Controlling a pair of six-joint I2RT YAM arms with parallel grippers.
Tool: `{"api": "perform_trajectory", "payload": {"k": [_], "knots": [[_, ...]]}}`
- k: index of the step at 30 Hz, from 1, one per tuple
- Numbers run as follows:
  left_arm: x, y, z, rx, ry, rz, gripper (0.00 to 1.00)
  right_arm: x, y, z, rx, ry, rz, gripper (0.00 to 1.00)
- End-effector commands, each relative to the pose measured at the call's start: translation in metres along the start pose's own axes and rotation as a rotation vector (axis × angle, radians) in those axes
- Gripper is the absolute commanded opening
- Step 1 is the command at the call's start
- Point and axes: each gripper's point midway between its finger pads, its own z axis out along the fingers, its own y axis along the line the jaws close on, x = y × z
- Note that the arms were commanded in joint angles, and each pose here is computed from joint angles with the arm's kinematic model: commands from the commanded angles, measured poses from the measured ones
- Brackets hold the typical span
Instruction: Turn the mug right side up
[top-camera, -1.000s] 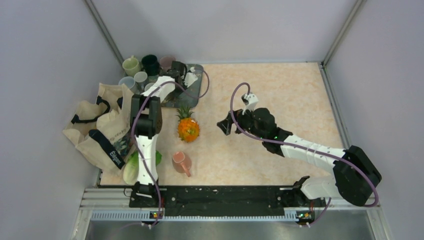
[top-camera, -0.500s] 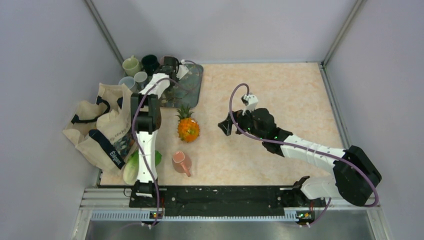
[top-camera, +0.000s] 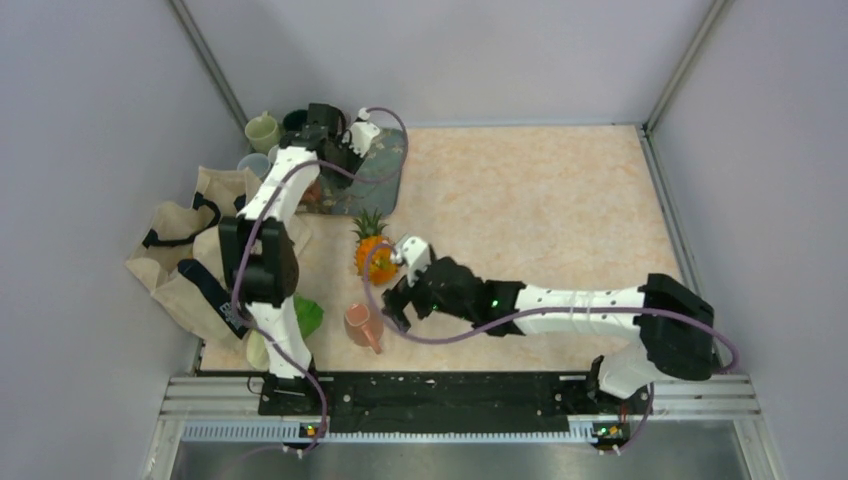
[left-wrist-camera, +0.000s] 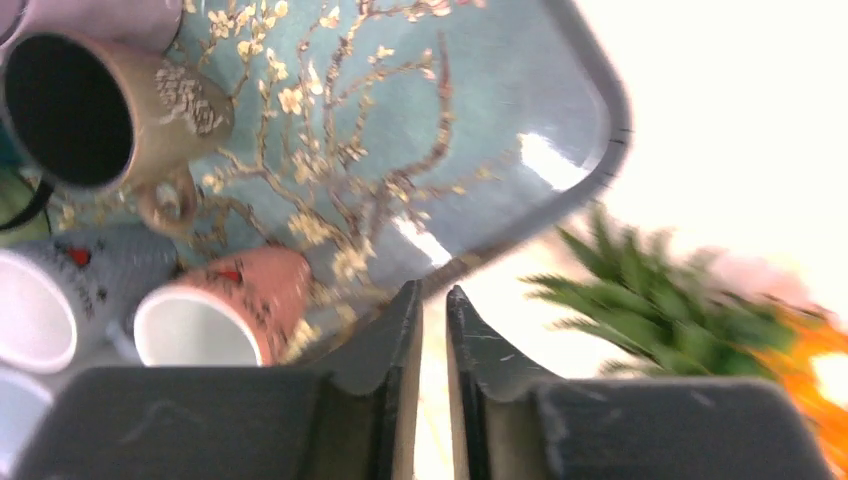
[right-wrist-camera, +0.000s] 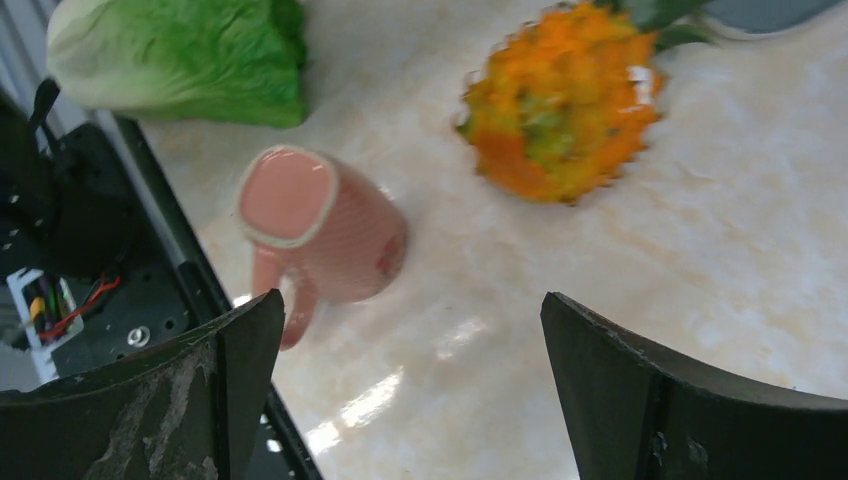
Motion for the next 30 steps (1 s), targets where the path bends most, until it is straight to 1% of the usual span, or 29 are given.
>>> {"api": "perform_trajectory", "payload": {"k": [1,4,8,13,15,18,20,21,22,23,24,25,28,30], "knots": [[-0.001,-0.041,-0.076,0.119,-0.093,-0.137,0.28,0.022,0.040,0.012,0.010,0.102,-0.139,0.99],[0.013,-0.047,-0.105,0.112,-0.140,-0.227,0.49,0.042,0.060,0.022,0.022,0.171,-0.182,0.97],[0.035,-0.053,-0.125,0.070,-0.173,-0.291,0.58,0.059,0.076,0.031,0.040,0.243,-0.244,0.93],[0.043,-0.055,-0.144,0.013,-0.217,-0.283,0.60,0.072,0.088,0.044,0.029,0.310,-0.288,0.88],[0.048,-0.047,-0.149,-0.019,-0.223,-0.301,0.61,0.078,0.085,0.053,0.057,0.341,-0.320,0.81],[0.051,-0.045,-0.151,-0.028,-0.227,-0.316,0.60,0.081,0.074,0.061,0.127,0.355,-0.348,0.68],[0.050,-0.045,-0.153,-0.023,-0.233,-0.318,0.61,0.081,0.067,0.065,0.149,0.356,-0.324,0.65],[0.049,-0.046,-0.153,-0.016,-0.234,-0.320,0.61,0.082,0.064,0.066,0.147,0.361,-0.308,0.60],[0.049,-0.046,-0.154,-0.011,-0.237,-0.319,0.60,0.083,0.061,0.066,0.148,0.367,-0.292,0.51],[0.047,-0.047,-0.155,-0.008,-0.241,-0.319,0.60,0.083,0.058,0.066,0.152,0.368,-0.276,0.37],[0.047,-0.048,-0.156,-0.005,-0.244,-0.318,0.60,0.084,0.054,0.066,0.159,0.371,-0.264,0.25],[0.046,-0.048,-0.158,-0.001,-0.247,-0.318,0.60,0.085,0.050,0.065,0.166,0.370,-0.254,0.17],[0.042,-0.051,-0.163,0.014,-0.261,-0.314,0.60,0.078,0.046,0.057,0.162,0.352,-0.218,0.02],[0.039,-0.053,-0.168,0.030,-0.265,-0.315,0.60,0.069,0.042,0.051,0.157,0.326,-0.170,0.00]]}}
